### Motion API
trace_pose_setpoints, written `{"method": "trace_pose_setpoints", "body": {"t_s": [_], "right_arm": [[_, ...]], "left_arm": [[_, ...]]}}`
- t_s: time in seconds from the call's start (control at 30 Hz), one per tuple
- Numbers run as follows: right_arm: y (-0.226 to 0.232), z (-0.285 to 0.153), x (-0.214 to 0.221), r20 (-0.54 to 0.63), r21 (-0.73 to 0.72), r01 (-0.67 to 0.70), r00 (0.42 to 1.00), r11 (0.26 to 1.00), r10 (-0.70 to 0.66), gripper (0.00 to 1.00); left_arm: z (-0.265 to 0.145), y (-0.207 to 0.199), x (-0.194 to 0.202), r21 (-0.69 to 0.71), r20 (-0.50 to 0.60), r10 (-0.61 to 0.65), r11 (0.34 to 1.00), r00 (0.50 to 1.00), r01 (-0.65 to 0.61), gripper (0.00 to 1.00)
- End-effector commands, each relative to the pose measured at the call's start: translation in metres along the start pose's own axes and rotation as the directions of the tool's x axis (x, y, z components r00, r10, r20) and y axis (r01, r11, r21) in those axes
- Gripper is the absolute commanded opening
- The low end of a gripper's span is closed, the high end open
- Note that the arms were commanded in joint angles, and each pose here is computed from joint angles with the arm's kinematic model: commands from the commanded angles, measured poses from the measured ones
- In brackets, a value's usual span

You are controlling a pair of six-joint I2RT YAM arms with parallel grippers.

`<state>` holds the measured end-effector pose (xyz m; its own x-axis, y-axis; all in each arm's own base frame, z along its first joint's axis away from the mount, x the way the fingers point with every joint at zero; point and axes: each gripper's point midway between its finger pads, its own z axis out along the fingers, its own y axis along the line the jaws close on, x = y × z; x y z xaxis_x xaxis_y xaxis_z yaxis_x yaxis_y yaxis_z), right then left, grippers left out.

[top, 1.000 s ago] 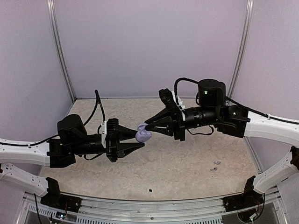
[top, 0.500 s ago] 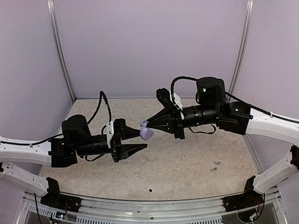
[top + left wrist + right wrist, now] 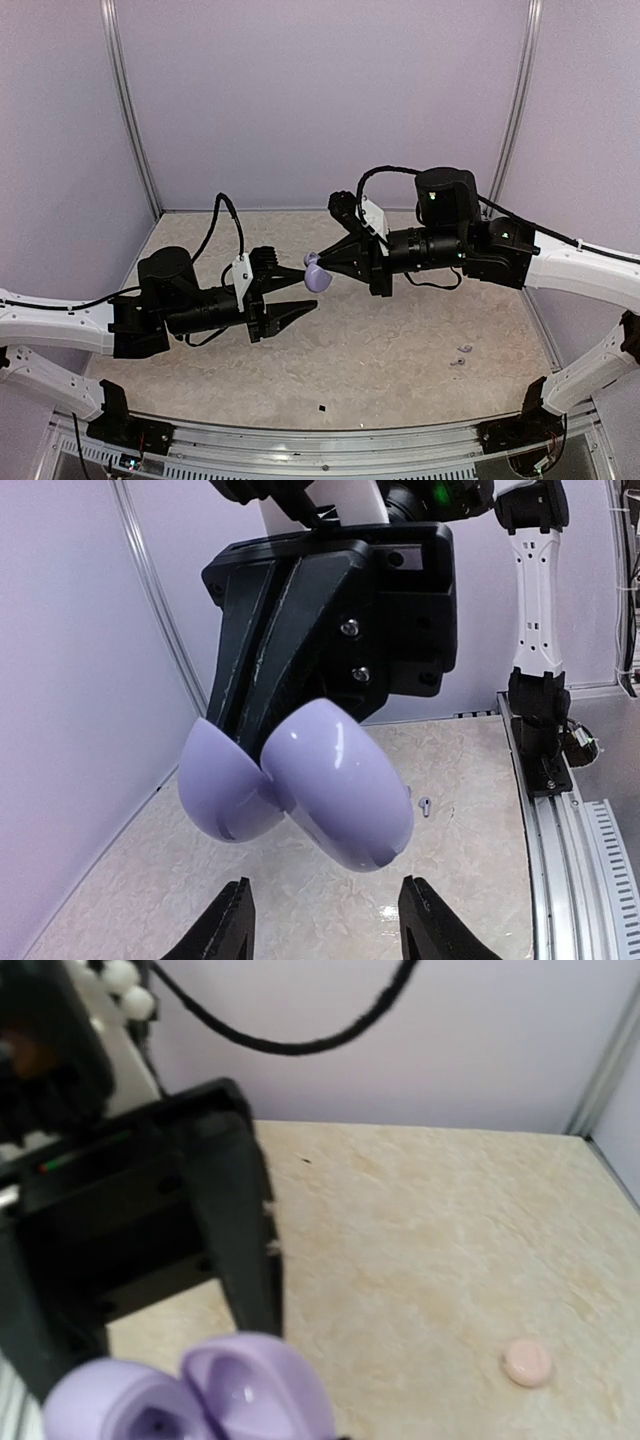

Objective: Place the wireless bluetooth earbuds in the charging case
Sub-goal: Pass from the right arm to the left

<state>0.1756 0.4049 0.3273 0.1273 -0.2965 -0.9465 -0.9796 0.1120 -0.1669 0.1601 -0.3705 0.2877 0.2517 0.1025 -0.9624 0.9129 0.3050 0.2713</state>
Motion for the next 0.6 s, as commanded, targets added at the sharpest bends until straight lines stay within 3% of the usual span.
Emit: {"method": "trace_pose_setpoints", "body": {"t_s": [0.0,0.2,0.57], "right_arm": [[-0.011,-0.002,-0.001,-0.016,0.073,0.007,1.000,0.997,-0.006,0.00],[-0.016,0.005,0.008,-0.069,0.111,0.019,0.998,0.994,-0.012,0.00],[-0.024,0.015,0.019,-0.158,0.197,0.058,0.987,0.979,-0.027,0.00]], "left_arm": [[-0.004,0.005,-0.008,-0.033,0.027,-0.035,0.999,0.999,0.036,0.51],[0.006,0.011,-0.008,-0.057,-0.006,-0.082,0.995,0.997,0.082,0.52],[0.022,0.017,0.011,-0.087,-0.117,-0.123,0.990,0.986,0.113,0.44]]}}
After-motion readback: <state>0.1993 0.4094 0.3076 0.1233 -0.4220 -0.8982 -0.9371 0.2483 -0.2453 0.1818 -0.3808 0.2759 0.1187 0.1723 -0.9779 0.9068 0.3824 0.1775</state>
